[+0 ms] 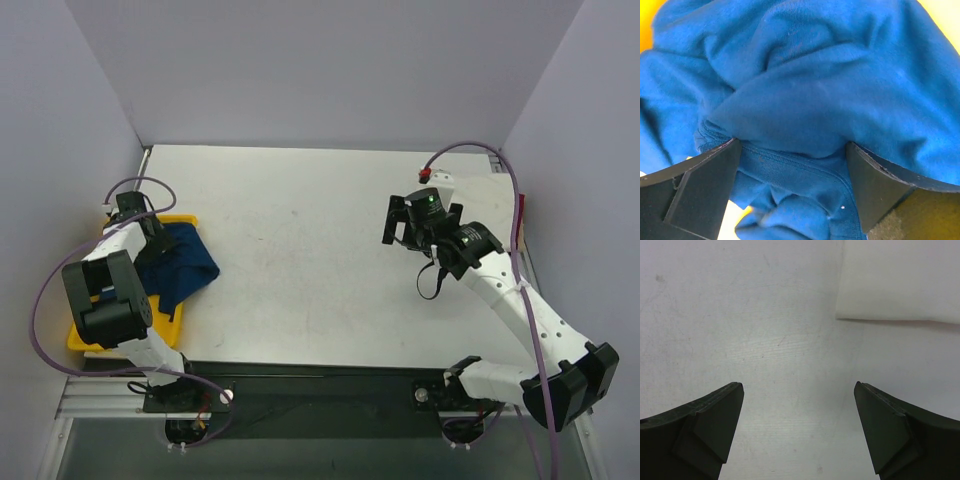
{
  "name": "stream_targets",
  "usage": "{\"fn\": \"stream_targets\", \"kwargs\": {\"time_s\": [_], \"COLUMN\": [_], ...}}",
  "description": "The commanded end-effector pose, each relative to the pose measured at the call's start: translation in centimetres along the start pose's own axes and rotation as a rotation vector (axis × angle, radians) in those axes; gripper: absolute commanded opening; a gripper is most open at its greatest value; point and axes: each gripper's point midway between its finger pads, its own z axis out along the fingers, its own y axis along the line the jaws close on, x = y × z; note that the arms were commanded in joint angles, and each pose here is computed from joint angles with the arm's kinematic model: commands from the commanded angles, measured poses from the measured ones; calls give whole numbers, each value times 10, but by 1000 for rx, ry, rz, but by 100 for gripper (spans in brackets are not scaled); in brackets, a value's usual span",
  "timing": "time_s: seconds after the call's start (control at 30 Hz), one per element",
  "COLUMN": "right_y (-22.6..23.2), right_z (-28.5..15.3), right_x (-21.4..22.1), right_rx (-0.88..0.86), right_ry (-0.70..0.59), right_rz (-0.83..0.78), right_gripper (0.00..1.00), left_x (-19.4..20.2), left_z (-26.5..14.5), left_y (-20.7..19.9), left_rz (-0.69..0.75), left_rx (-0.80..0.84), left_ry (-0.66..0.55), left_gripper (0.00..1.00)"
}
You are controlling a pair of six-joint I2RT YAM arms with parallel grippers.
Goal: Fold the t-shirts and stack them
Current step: Grab crumpled tshirt from bin with the left arm
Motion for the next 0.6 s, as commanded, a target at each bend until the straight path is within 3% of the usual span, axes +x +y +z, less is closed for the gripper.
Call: {"fn": "stream_targets", "kwargs": {"time_s": [0.0, 0.07, 0.17, 0.2, 0.27, 0.33, 0.43, 0.57], "right_y": [10, 12, 17, 16, 16, 16, 15, 10], "right_z": [2, 3, 8, 9, 11, 12, 11, 9], "right_x": [-16, -19, -19, -19, -19, -17, -16, -13], "right_rx": [-35, -48, -64, -61, -66, -71, -77, -71], "right_ry": [-9, -6, 14, 19, 25, 33, 37, 32], "right_rz": [-22, -23, -21, -18, -12, 0, 13, 19], "right_gripper": [100, 100, 100, 100, 100, 100, 100, 99], "left_x": [-13, -4, 2, 4, 4, 4, -1, -30], "left_z": [11, 17, 18, 17, 15, 8, -9, -50], "left_y": [0, -2, -10, -15, -23, -36, -52, -63], "left_rz": [-78, -72, -68, -67, -53, -49, -72, -136], "left_rx": [-9, -5, 47, 81, 128, 205, 297, 382], "left_ry": [16, 39, 50, 63, 71, 88, 111, 43], "left_gripper": [97, 91, 70, 53, 36, 2, 0, 0]}}
